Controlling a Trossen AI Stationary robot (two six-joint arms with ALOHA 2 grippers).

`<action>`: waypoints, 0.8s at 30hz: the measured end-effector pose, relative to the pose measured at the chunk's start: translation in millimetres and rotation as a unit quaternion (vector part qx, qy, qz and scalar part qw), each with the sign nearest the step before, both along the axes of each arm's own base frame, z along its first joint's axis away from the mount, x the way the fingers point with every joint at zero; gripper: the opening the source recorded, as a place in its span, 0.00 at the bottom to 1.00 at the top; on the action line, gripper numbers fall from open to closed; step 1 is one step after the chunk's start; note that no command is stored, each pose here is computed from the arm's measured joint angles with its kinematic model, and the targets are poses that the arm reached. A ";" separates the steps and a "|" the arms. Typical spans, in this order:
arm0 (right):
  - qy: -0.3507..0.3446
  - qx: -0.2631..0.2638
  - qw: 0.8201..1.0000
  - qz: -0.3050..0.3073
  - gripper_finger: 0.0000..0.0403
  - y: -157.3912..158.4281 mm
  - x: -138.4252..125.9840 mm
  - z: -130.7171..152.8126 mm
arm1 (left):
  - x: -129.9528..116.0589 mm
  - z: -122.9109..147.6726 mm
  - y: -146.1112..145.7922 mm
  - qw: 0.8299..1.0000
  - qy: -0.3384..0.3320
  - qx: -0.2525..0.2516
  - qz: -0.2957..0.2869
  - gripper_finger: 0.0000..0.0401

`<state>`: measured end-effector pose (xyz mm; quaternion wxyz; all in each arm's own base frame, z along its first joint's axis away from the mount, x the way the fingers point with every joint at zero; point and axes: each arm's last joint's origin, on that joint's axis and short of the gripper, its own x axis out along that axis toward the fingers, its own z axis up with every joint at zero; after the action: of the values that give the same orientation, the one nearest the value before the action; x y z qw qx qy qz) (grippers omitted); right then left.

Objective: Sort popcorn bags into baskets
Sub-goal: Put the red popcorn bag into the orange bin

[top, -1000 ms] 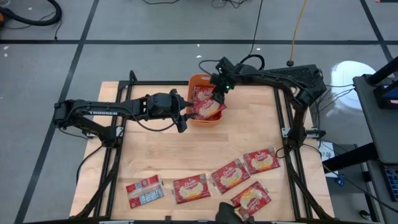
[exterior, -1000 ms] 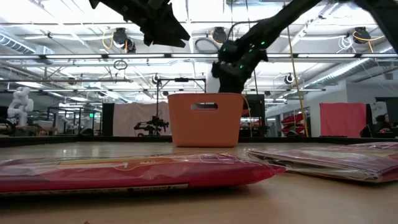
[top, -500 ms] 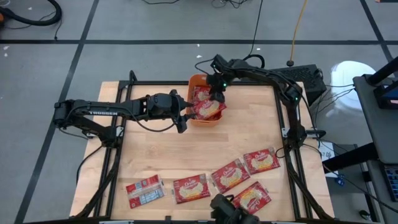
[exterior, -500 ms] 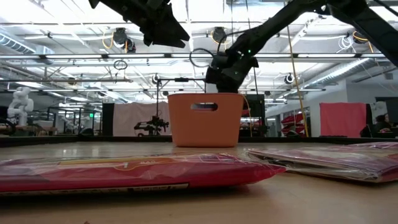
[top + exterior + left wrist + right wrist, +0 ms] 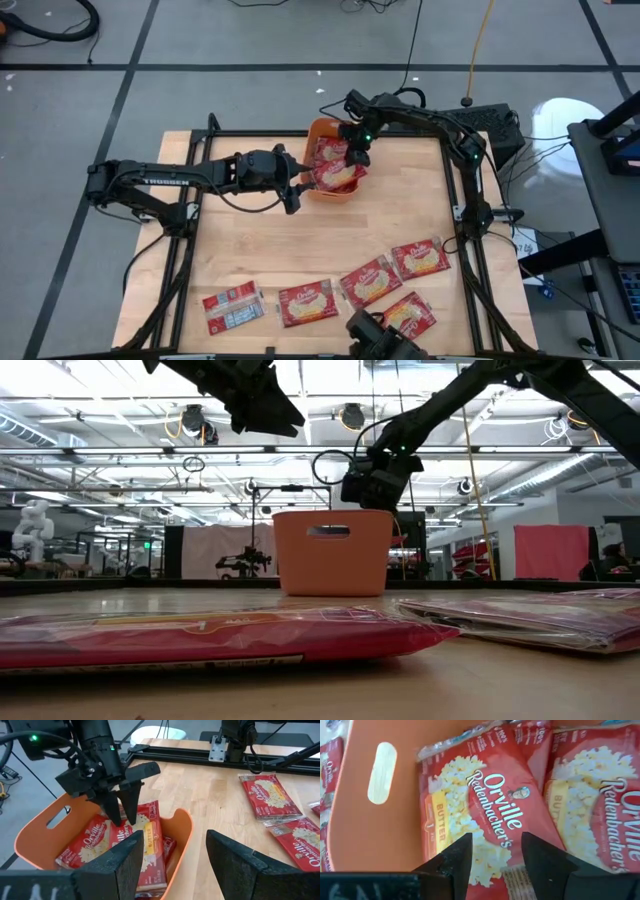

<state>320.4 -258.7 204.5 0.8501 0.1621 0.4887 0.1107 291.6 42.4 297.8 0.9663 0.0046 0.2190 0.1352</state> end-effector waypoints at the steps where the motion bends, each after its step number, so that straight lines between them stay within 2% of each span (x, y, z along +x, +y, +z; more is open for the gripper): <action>1: 0.000 -0.002 1.000 -0.004 0.40 0.5 -0.6 3.2 | 0.0 -0.1 0.0 1.000 0.000 0.000 0.000 0.54; 6: 0.017 -0.041 0.997 -0.063 0.46 4.3 -8.8 33.0 | -0.6 -1.3 -0.1 1.000 0.007 -0.001 0.000 0.54; 9: 0.035 -0.040 0.992 -0.114 0.53 9.5 -16.9 48.3 | 1.0 -3.1 -0.1 1.000 0.009 -0.001 0.000 0.54; 11: 0.053 -0.036 0.987 -0.147 0.58 14.3 -22.8 51.1 | 1.2 -4.3 -0.2 1.000 0.012 -0.004 0.000 0.54; 15: 0.078 -0.020 0.982 -0.168 0.65 29.5 -35.5 37.9 | 3.7 -6.5 -1.9 1.000 0.012 -0.010 0.000 0.54; 20: 0.035 -0.022 0.975 -0.218 0.69 48.1 -54.9 26.3 | 4.5 -6.4 -8.0 1.000 0.011 -0.010 -0.011 0.54; 24: -0.028 -0.033 0.964 -0.262 0.69 65.6 -74.7 29.9 | 5.1 -7.0 -12.3 1.000 0.014 -0.010 -0.018 0.54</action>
<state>245.8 -193.1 234.3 0.8676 0.2534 0.4086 -0.1270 296.6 30.1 290.8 0.9655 0.0009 0.2333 0.1159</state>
